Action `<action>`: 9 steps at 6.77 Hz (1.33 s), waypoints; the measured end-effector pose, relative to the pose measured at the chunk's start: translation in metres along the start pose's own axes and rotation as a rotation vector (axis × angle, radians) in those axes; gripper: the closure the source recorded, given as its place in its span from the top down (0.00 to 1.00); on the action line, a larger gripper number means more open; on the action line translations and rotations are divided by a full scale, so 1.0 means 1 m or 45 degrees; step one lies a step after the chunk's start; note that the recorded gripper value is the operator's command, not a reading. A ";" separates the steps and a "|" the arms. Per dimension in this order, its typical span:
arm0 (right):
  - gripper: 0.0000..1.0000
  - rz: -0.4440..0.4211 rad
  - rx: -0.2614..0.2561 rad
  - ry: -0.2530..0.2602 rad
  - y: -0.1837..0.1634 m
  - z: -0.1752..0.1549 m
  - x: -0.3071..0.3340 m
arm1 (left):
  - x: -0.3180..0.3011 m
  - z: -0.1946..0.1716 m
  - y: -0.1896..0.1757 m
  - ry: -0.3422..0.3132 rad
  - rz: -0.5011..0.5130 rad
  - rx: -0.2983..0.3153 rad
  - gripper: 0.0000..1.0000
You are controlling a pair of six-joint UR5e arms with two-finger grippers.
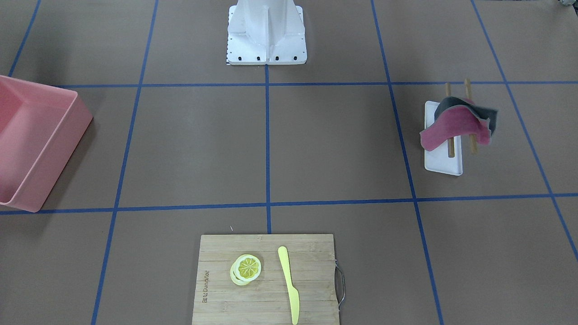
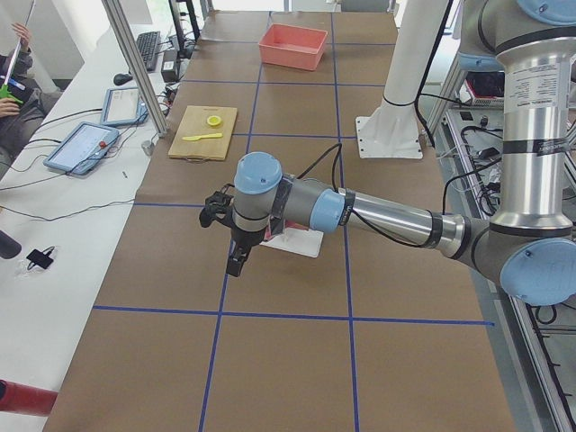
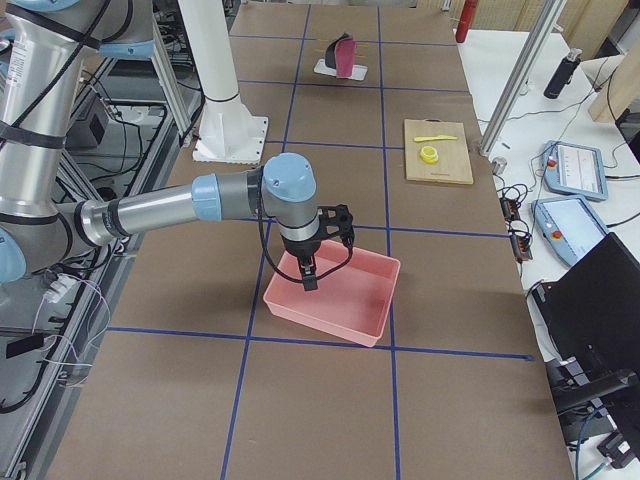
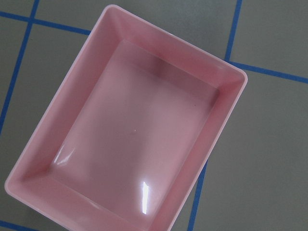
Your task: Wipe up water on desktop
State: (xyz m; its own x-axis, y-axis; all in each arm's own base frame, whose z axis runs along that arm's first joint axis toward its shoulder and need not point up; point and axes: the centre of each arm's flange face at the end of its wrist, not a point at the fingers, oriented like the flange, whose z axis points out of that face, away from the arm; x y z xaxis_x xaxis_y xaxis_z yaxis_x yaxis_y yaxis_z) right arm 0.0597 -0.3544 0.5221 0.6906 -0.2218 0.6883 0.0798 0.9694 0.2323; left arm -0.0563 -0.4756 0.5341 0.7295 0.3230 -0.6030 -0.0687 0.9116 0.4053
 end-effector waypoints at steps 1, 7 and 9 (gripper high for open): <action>1.00 0.016 0.045 -0.006 -0.006 -0.004 -0.005 | -0.004 0.004 -0.003 0.000 0.042 0.050 0.98; 1.00 0.225 0.106 -0.079 -0.052 0.023 -0.114 | 0.107 0.080 0.002 0.311 0.002 0.018 0.98; 1.00 0.225 0.104 -0.080 -0.051 0.024 -0.119 | 0.167 0.107 0.015 0.449 -0.109 -0.009 0.97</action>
State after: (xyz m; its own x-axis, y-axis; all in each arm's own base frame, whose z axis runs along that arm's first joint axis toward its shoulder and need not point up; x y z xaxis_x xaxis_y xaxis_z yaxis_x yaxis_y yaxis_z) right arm -0.0434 -0.3805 0.4449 0.6421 -0.0580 0.7644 -0.0986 0.9826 0.1574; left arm 0.1369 -0.4356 0.5130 0.4530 0.3120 -0.8352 -0.0233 0.9406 0.3387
